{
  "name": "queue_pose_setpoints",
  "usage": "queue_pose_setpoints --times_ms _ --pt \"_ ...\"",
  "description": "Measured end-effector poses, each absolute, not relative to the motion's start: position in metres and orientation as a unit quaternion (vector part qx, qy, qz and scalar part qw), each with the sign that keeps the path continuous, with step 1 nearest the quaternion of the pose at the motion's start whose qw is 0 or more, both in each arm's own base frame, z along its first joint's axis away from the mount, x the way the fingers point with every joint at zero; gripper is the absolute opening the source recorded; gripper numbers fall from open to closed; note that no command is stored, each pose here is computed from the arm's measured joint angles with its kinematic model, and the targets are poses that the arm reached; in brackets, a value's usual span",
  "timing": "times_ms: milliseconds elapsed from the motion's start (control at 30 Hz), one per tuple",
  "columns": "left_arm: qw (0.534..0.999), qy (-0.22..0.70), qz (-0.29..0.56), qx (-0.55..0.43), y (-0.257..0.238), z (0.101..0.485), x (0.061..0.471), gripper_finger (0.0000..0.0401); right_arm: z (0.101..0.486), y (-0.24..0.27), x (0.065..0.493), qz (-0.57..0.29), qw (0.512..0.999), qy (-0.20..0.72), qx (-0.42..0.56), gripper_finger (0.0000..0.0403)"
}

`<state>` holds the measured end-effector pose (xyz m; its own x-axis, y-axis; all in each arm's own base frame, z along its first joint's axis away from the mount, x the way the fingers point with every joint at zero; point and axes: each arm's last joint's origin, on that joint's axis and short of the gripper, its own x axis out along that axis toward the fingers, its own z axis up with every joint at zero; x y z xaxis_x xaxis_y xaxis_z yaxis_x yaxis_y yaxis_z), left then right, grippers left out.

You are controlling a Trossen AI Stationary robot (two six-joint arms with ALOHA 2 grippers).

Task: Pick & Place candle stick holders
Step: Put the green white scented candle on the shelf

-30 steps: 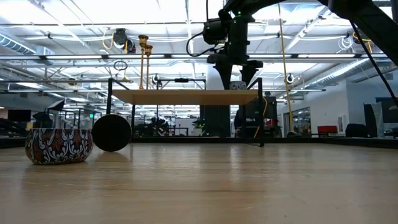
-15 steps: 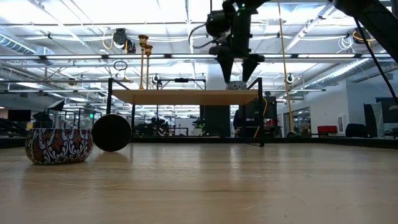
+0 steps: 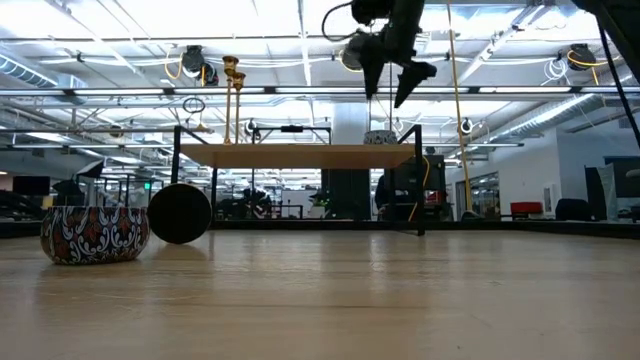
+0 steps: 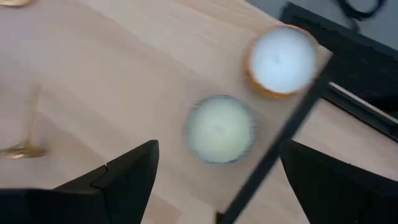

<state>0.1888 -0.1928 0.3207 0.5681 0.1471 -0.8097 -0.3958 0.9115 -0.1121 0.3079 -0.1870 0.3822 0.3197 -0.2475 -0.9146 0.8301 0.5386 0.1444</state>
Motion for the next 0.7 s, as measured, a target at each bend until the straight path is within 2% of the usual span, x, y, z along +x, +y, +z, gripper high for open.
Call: queue_pose_setpoints --times_ms 167,333,467,667,700 --pt "0.875 0.44 0.152 -0.136 -0.193 0.321 0.189 0.0088 0.391 -0.168 0.322 -0.287 0.792 0.434 0.319 0.0317" --pt "0.873 0.445 0.15 -0.134 -0.193 0.32 0.188 0.0088 0.384 -0.144 0.338 -0.239 0.796 0.46 0.313 0.0262" --pt "0.866 0.458 0.153 -0.13 -0.191 0.319 0.186 0.0088 0.365 -0.137 0.349 -0.263 0.772 0.501 0.29 0.0187" --pt "0.862 0.465 0.154 -0.127 -0.191 0.319 0.185 0.0088 0.343 -0.136 0.372 -0.265 0.769 0.511 0.278 0.0028" --pt "0.862 0.466 0.154 -0.127 -0.191 0.319 0.185 0.0088 0.341 -0.137 0.375 -0.265 0.771 0.508 0.278 0.0015"
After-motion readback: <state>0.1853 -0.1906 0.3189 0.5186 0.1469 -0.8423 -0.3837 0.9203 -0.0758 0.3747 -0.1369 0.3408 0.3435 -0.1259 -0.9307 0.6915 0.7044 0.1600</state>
